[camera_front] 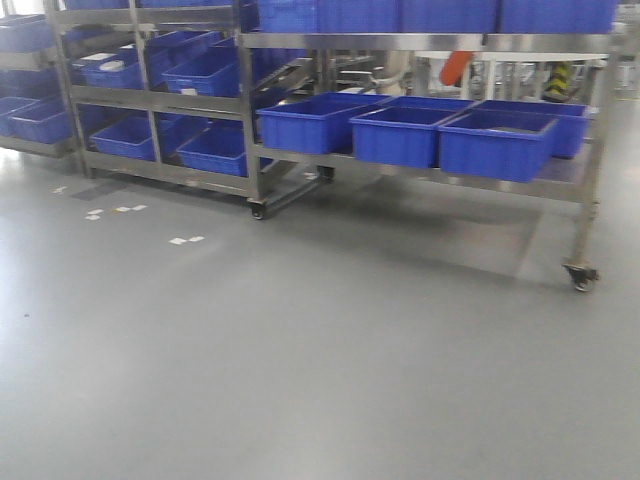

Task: Pick and sort blue part to right shelf
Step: 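Drive the base to the rack of blue bins holding both parts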

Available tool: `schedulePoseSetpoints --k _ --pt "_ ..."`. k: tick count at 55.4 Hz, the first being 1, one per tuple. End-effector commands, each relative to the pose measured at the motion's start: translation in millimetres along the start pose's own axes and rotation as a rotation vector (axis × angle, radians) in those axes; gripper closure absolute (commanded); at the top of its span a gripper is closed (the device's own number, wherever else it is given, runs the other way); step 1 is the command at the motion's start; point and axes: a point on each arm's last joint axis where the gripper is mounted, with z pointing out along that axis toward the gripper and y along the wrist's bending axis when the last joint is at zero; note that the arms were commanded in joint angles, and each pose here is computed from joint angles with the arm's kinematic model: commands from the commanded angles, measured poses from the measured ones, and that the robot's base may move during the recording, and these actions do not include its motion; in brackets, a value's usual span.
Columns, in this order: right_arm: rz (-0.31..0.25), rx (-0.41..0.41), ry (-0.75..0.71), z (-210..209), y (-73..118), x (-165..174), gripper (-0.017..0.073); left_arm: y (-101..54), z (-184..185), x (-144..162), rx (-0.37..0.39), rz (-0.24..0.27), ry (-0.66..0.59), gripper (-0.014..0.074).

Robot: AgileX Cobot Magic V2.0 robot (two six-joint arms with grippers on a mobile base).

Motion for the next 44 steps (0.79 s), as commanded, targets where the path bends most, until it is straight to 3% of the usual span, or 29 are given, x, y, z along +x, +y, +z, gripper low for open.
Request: schedulePoseSetpoints --k 1,44 --pt "-0.024 -0.008 -0.106 -1.9 1.0 -16.1 0.0281 0.7 -4.9 -15.7 -0.004 -0.008 -0.114 0.0272" --pt "-0.024 -0.008 -0.106 -1.9 1.0 -16.1 0.0281 0.7 -4.9 -15.7 -0.004 -0.008 -0.114 0.0272"
